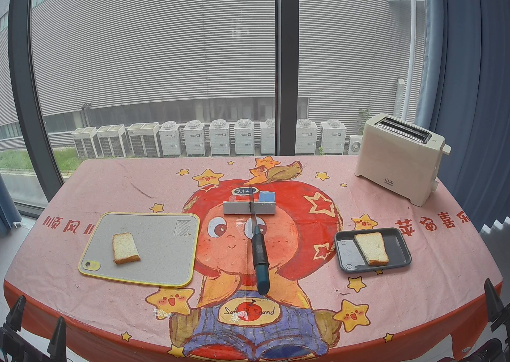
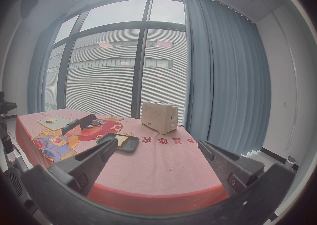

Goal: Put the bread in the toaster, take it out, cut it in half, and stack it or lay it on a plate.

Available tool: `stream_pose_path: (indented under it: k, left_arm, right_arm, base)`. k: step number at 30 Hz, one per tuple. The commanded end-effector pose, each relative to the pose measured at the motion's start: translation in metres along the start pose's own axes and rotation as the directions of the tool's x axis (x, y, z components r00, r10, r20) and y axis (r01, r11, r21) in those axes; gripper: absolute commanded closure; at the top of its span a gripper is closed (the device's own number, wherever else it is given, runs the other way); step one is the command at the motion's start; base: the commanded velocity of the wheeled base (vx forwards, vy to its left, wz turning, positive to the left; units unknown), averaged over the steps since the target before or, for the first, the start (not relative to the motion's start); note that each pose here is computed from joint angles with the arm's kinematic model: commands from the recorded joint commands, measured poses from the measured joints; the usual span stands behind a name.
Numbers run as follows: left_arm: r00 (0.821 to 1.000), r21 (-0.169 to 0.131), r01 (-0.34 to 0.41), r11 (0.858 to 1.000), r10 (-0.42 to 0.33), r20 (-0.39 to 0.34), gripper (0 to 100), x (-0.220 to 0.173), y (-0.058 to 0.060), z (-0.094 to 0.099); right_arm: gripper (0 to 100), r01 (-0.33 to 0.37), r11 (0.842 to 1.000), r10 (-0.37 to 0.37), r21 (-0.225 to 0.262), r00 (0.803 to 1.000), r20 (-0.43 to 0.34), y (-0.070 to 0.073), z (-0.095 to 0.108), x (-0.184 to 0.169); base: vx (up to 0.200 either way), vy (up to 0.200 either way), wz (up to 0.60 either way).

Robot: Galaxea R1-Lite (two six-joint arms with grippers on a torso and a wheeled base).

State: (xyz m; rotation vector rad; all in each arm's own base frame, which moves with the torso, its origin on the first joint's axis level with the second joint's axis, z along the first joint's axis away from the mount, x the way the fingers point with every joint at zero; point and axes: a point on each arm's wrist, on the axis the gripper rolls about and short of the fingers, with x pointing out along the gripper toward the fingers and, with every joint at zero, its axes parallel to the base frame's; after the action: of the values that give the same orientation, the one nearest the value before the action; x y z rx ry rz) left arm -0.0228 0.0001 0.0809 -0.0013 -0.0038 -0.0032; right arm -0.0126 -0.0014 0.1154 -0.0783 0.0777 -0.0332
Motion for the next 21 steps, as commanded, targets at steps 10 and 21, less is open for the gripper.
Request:
stream_pose_path:
  k: [10,21]
  left_arm:
    - [1.0,0.0,0.0,1.0,0.0,-0.001,0,0.0,0.0,-0.005]
    - [1.0,0.0,0.0,1.0,0.0,-0.001,0,0.0,0.0,-0.005]
  right_arm:
    - [0,0.007,1.0,-0.007,-0.001,1.0,0.022,0.001,-0.025,-0.012]
    - [0,-0.038,0.999,0.038,-0.003,0.999,0.036,0.003,-0.031,-0.012]
  base:
    - [0.0,0.0,0.0]
    - [0.0,0.0,0.0]
